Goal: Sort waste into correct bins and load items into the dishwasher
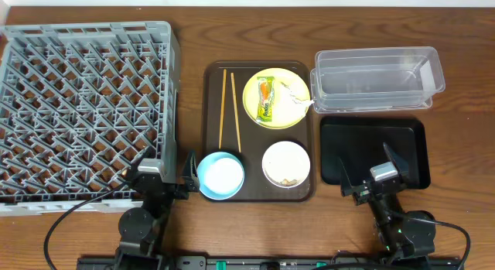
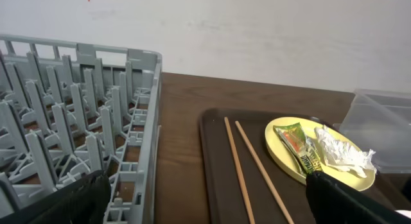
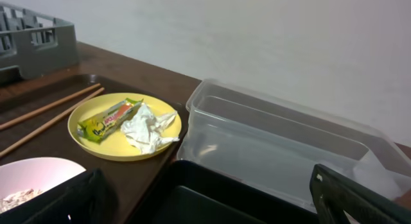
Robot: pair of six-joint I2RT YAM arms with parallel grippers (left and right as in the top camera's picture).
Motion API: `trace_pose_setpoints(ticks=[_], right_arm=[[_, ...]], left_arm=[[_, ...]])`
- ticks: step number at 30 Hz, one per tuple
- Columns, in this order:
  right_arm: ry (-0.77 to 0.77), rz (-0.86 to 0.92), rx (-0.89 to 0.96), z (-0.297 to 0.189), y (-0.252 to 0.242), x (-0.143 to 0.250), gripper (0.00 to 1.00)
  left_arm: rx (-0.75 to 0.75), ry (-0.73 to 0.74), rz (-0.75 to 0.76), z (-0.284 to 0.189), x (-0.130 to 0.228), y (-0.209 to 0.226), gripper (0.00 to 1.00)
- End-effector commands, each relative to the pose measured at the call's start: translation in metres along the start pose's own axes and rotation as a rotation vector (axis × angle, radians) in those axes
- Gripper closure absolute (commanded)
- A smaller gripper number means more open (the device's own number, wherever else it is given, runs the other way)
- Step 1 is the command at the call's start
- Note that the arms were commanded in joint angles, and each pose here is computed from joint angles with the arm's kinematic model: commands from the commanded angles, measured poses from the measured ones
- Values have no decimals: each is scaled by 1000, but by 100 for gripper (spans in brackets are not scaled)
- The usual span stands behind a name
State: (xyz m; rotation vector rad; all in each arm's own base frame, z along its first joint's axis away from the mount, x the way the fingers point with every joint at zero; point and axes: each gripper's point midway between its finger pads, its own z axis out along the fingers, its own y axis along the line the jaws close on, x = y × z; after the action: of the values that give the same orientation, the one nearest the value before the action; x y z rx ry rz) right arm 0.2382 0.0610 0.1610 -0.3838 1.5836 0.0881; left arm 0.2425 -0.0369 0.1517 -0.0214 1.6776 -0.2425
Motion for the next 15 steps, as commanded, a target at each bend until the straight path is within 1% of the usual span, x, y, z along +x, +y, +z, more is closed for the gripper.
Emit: trace_pose_setpoints(ticks=[1,15], right_arm=[[2,-6,-26,0,5,1,1],[2,-6,-26,0,5,1,1]], left_arm=[[-45,50,10,0,15,9,2],[-59,47,10,0,14,12,2]])
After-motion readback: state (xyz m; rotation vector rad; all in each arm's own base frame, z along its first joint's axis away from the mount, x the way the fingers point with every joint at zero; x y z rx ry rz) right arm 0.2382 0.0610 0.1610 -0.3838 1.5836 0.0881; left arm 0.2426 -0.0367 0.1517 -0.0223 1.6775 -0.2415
